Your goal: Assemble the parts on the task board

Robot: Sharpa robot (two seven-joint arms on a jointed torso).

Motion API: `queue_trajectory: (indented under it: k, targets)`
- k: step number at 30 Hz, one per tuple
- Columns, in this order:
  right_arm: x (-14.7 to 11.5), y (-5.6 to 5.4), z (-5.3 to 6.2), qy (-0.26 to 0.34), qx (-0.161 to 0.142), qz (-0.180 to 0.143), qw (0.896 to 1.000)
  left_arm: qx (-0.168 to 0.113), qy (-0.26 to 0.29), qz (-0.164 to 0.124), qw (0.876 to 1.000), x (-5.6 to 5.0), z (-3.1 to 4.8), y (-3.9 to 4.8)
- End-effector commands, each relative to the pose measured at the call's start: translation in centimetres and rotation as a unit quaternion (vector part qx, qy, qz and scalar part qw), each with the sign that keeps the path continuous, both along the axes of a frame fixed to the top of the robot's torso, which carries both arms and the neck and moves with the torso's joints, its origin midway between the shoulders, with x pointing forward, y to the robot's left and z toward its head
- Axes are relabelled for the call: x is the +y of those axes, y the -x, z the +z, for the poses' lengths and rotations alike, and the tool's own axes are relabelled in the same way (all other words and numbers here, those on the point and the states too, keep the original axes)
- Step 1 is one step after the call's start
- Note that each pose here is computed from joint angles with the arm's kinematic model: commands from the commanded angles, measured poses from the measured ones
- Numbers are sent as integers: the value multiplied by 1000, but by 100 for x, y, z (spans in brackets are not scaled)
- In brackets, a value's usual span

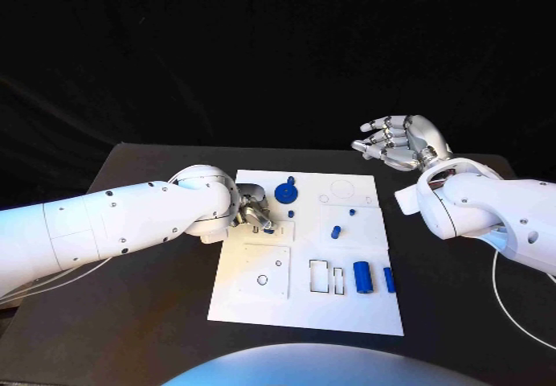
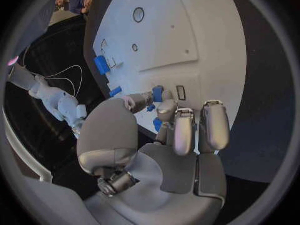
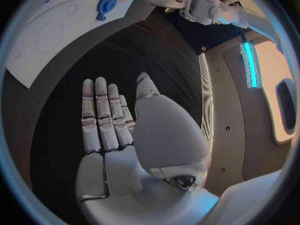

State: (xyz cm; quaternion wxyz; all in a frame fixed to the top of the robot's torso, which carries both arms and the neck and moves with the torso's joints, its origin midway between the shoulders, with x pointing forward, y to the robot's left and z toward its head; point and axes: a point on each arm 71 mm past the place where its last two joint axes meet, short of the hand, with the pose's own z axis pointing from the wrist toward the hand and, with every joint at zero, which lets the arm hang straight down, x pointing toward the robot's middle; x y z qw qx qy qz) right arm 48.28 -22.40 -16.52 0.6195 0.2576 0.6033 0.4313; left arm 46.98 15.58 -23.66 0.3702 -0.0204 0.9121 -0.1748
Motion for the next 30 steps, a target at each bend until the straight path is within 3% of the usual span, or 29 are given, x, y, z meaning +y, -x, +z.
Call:
queue_trajectory:
  k: [1, 30]
  targets:
    - [10, 2, 4, 1, -5, 5, 1000, 12, -3, -10, 1000, -24, -26, 26]
    - [5, 5, 4, 1, -4, 5, 1000, 17, -8, -10, 1000, -24, -45, -4]
